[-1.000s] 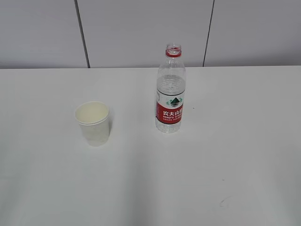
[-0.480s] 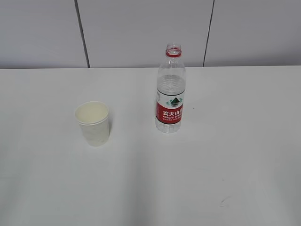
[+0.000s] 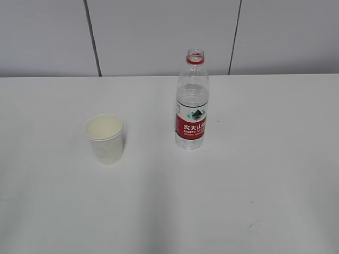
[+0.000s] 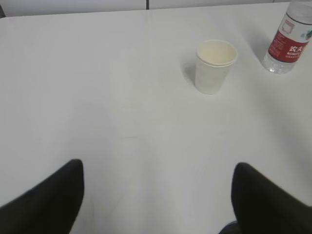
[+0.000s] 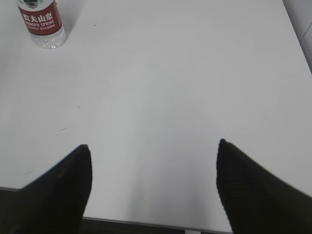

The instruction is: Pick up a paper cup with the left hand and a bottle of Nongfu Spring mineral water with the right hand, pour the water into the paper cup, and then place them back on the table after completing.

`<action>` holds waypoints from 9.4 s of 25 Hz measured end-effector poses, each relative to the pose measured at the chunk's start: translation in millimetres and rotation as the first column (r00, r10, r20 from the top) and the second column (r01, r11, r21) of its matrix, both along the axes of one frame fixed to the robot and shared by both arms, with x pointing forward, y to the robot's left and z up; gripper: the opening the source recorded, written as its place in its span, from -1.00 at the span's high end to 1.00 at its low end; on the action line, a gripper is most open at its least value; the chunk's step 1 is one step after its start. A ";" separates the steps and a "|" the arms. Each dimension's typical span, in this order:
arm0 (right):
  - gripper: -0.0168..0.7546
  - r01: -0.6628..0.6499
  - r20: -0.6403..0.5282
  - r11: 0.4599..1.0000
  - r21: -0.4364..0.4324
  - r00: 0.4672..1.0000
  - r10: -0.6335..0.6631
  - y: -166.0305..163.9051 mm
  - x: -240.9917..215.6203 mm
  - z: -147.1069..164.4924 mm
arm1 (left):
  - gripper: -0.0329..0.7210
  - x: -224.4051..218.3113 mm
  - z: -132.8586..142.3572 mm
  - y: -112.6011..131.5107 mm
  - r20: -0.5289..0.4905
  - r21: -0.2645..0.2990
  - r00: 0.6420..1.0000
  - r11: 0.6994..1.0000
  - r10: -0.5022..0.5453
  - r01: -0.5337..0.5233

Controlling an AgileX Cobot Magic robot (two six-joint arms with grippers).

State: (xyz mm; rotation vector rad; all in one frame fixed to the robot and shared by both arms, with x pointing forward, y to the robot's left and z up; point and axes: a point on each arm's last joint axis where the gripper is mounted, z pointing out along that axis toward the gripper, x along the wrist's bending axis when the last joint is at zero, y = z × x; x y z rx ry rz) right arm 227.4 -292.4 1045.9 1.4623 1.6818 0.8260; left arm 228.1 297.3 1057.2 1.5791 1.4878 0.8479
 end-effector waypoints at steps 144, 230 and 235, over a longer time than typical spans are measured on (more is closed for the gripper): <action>-0.57 -0.395 0.281 0.912 -0.114 0.867 0.411 46.7 240.7 -100.1 | -0.75 233.2 -165.9 -90.8 0.101 0.041 0.915 0.921 -0.390 0.388; -0.67 -0.717 0.287 0.693 0.075 0.681 0.674 103.4 388.1 -171.8 | -0.25 305.0 -202.4 -122.9 0.164 -0.004 0.894 0.906 -0.418 0.424; -0.67 -0.760 0.296 0.647 0.058 0.632 0.716 124.8 396.2 -176.8 | -0.25 305.0 -202.4 -122.9 0.164 -0.004 0.894 0.906 -0.418 0.424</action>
